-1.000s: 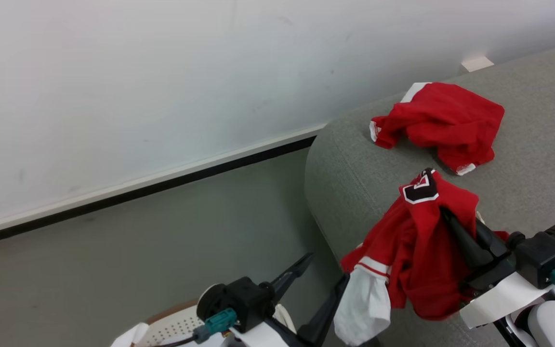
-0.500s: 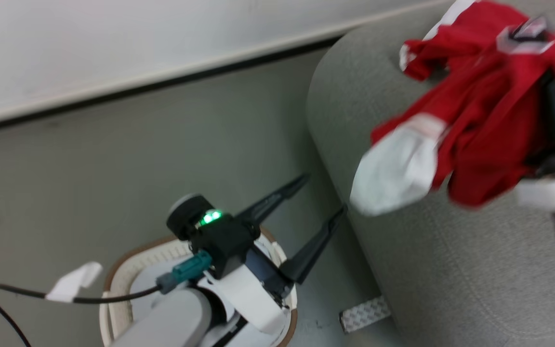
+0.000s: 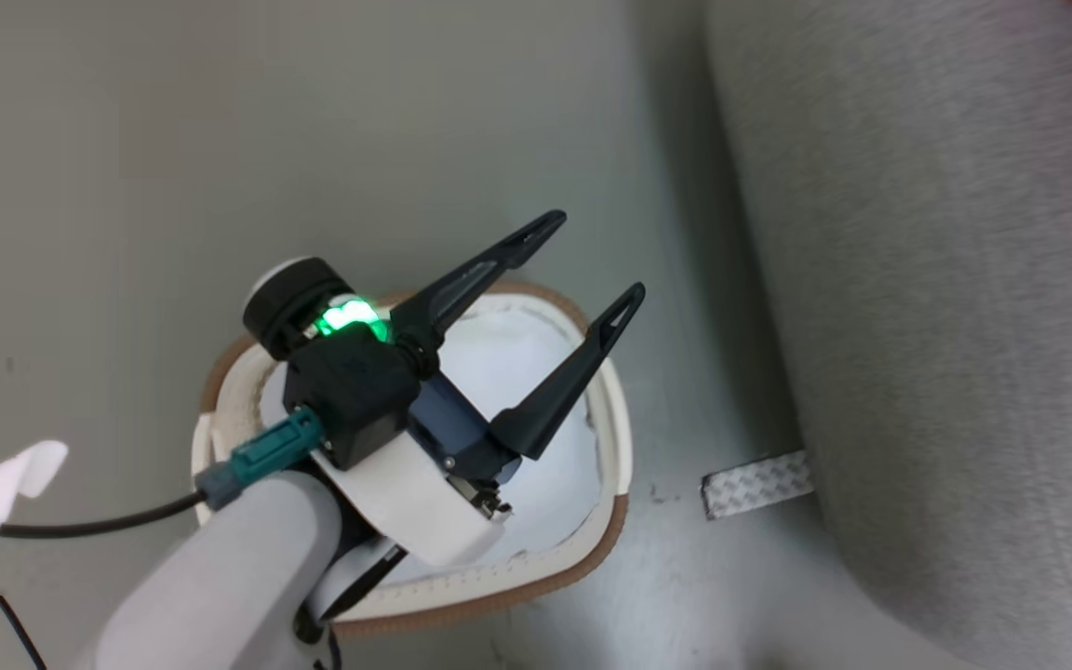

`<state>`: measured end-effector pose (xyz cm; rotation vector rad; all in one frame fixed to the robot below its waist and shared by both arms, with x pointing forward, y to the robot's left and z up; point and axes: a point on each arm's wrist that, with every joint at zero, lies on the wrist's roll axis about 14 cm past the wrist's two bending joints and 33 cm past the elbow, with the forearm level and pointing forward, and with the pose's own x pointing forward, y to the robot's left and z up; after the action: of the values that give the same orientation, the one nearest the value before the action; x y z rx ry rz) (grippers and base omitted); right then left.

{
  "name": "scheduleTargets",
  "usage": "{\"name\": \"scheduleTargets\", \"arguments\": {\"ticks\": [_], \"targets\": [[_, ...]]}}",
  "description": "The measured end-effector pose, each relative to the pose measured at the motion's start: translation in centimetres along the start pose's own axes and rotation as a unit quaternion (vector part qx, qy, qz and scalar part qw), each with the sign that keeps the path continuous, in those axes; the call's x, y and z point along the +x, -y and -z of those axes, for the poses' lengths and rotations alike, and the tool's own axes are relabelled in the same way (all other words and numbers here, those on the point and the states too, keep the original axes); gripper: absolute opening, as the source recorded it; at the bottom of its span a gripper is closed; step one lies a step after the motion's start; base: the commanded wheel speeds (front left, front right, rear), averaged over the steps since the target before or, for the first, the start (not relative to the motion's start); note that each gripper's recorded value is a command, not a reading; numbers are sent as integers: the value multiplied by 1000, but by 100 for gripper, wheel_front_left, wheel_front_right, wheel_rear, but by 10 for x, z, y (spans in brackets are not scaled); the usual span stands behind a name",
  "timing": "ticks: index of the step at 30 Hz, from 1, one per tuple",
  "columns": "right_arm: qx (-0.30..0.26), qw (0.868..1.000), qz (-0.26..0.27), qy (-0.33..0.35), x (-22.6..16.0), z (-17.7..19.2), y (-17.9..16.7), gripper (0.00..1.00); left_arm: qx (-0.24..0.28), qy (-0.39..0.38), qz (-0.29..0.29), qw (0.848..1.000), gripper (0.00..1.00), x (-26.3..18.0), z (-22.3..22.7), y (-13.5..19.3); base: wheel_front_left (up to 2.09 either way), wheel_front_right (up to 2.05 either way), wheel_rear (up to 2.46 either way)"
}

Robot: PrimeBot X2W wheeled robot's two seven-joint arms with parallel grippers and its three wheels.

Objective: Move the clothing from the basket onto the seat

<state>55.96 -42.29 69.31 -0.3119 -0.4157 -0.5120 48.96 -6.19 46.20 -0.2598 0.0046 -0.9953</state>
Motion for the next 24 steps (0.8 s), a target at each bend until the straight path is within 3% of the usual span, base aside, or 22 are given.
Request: {"name": "scheduleTargets", "arguments": {"ticks": [5,9,11,12,13,14,15,24], "targets": [[-17,993,54,-101,-19,92,12,0,-12,-13,-23,1000,100,-10,23,-23,0,0,0],[3,975,72,-209,-82,186,-2,0,-18,-24,-41,999,100,-20,36,-34,0,0,0],[12,968,75,-241,-110,210,-9,0,-16,-25,-51,998,100,-22,35,-37,0,0,0],[17,966,78,-245,-119,214,-10,8,-15,-25,-54,998,100,-23,33,-37,0,0,0],[20,967,79,-243,-124,215,-11,39,-14,-22,-57,998,100,-23,30,-37,0,0,0],[18,967,76,-243,-127,214,-12,77,-13,-19,-59,998,100,-23,27,-36,0,0,0],[18,968,72,-242,-130,213,-13,100,-12,-17,-62,998,100,-23,23,-36,0,0,0],[24,973,17,-227,-156,174,-23,100,-6,9,-108,994,100,-31,-10,-31,0,0,0]]}}
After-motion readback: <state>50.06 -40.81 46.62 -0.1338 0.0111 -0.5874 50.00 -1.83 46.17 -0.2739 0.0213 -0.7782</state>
